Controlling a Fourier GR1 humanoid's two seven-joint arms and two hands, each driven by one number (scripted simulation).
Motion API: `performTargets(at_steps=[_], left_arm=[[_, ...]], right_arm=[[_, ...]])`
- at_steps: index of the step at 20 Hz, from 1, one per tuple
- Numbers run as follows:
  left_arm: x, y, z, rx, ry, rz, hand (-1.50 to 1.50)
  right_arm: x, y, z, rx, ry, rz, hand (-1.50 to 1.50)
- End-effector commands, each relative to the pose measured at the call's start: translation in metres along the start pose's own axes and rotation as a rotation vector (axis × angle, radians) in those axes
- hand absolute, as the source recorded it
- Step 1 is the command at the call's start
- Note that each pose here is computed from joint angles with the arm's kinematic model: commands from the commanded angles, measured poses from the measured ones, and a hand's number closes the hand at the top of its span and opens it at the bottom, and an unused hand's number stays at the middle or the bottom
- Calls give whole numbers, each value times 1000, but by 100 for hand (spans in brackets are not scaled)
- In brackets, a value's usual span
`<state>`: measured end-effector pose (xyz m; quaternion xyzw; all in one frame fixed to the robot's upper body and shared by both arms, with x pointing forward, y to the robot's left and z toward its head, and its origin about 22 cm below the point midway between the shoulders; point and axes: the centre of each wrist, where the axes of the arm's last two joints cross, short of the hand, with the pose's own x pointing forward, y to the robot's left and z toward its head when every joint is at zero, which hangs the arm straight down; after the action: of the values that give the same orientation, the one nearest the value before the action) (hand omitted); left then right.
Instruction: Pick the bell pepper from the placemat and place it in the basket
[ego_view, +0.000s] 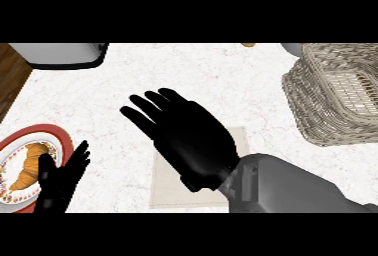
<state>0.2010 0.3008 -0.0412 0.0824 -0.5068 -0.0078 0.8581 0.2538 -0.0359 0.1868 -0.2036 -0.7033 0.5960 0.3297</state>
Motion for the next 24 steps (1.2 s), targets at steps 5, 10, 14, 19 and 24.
performTargets(at_steps=[5, 10, 14, 19, 24], left_arm=[[-18, 7, 1, 14, 81, 5, 0], [-13, 1, 2, 3, 63, 7, 0], [-23, -9, 2, -16, 71, -2, 0], [-17, -11, 11, -34, 40, -12, 0], [-11, -15, -7, -36, 54, -10, 0]], right_arm=[[6, -69, 21, 314, 101, 210, -150], [7, -101, 31, 400, 142, 270, -150], [10, -97, 21, 442, 173, 258, -150], [13, -81, 32, 427, 168, 202, -150], [-2, -68, 36, 434, 170, 166, -150]])
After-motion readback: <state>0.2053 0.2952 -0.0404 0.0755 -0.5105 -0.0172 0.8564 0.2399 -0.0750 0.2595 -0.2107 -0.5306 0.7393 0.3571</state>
